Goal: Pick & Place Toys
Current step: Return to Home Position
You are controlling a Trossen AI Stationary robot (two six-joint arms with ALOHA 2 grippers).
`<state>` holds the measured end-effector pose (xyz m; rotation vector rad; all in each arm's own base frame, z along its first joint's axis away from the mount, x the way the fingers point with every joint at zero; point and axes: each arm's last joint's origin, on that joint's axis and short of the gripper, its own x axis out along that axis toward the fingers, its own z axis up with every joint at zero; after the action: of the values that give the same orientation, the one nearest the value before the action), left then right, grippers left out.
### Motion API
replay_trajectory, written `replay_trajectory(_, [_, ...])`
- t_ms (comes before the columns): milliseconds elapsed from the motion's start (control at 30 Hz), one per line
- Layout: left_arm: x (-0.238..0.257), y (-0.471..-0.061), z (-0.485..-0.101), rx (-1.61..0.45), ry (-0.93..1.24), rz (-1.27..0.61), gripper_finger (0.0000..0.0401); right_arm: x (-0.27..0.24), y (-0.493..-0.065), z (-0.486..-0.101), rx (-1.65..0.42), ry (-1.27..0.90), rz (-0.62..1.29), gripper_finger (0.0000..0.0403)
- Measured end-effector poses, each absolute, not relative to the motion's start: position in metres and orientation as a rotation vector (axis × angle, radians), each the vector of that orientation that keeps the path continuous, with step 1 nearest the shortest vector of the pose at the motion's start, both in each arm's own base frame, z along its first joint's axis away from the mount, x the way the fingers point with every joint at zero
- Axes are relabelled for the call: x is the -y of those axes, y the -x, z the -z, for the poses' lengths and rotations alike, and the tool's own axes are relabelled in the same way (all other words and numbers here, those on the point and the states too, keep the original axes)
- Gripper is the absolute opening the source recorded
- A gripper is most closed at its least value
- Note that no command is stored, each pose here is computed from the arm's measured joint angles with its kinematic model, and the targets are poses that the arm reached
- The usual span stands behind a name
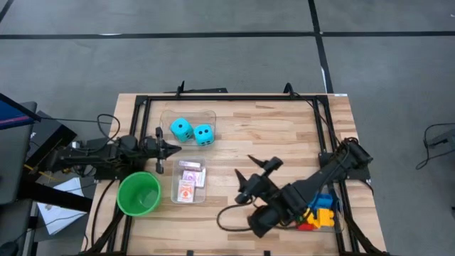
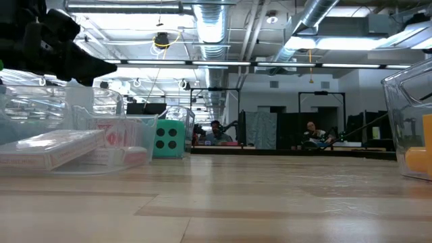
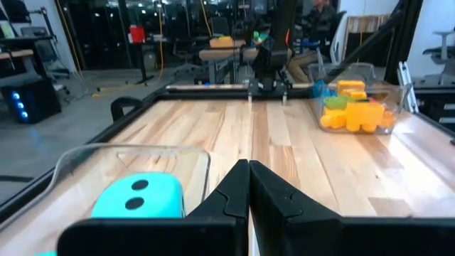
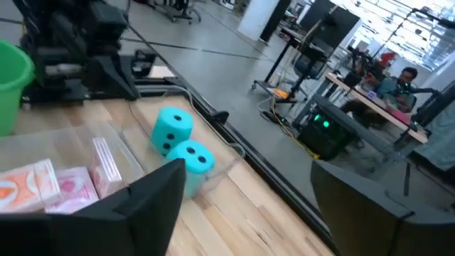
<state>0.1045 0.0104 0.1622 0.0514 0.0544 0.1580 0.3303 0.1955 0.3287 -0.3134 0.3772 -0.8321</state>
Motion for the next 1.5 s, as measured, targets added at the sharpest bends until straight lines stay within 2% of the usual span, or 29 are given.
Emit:
replay_trajectory(133, [-0.011, -0.106, -0.160, -0.086, -0.052, -0.161, 0.0003, -0.195, -0.359, -0.338, -0.426, 0.332, 0.704, 0.0242])
replay_trajectory(367, [-0.011, -0.109, -0.155, -0.132, -0.051, -0.159, 0.0003, -0.183, -0.405, -0.363, -0.350, 0.287, 0.095, 0.0124])
replay_trajectory(533, [-0.011, -0.110, -0.153, -0.157, -0.052, -0.157, 0.0003, -0.151, -0.425, -0.361, -0.342, 0.284, 0.015, 0.0052])
replay_trajectory(667, [-0.011, -0.111, -0.152, -0.169, -0.052, -0.157, 0.0003, -0.123, -0.442, -0.341, -0.380, 0.228, -0.171, 0.0010])
replay_trajectory(767, [-0.011, -0.111, -0.151, -0.176, -0.052, -0.156, 0.0003, -0.107, -0.450, -0.323, -0.366, 0.180, -0.275, 0.0006])
replay_trajectory(867, [-0.011, -0.111, -0.151, -0.184, -0.052, -0.156, 0.0003, -0.093, -0.439, -0.324, -0.274, 0.166, -0.259, 0.0009])
replay_trajectory(967, [-0.011, -0.112, -0.150, -0.191, -0.051, -0.154, 0.0003, -0.080, -0.418, -0.315, -0.225, 0.162, -0.217, 0.0003])
replay_trajectory(1333, [-0.011, -0.113, -0.148, -0.211, -0.051, -0.152, 0.0003, -0.046, -0.318, -0.221, -0.084, 0.164, -0.143, 0.0001])
replay_trajectory(1500, [-0.011, -0.113, -0.148, -0.211, -0.051, -0.153, 0.0003, -0.033, -0.275, -0.196, -0.048, 0.117, -0.124, 0.0001])
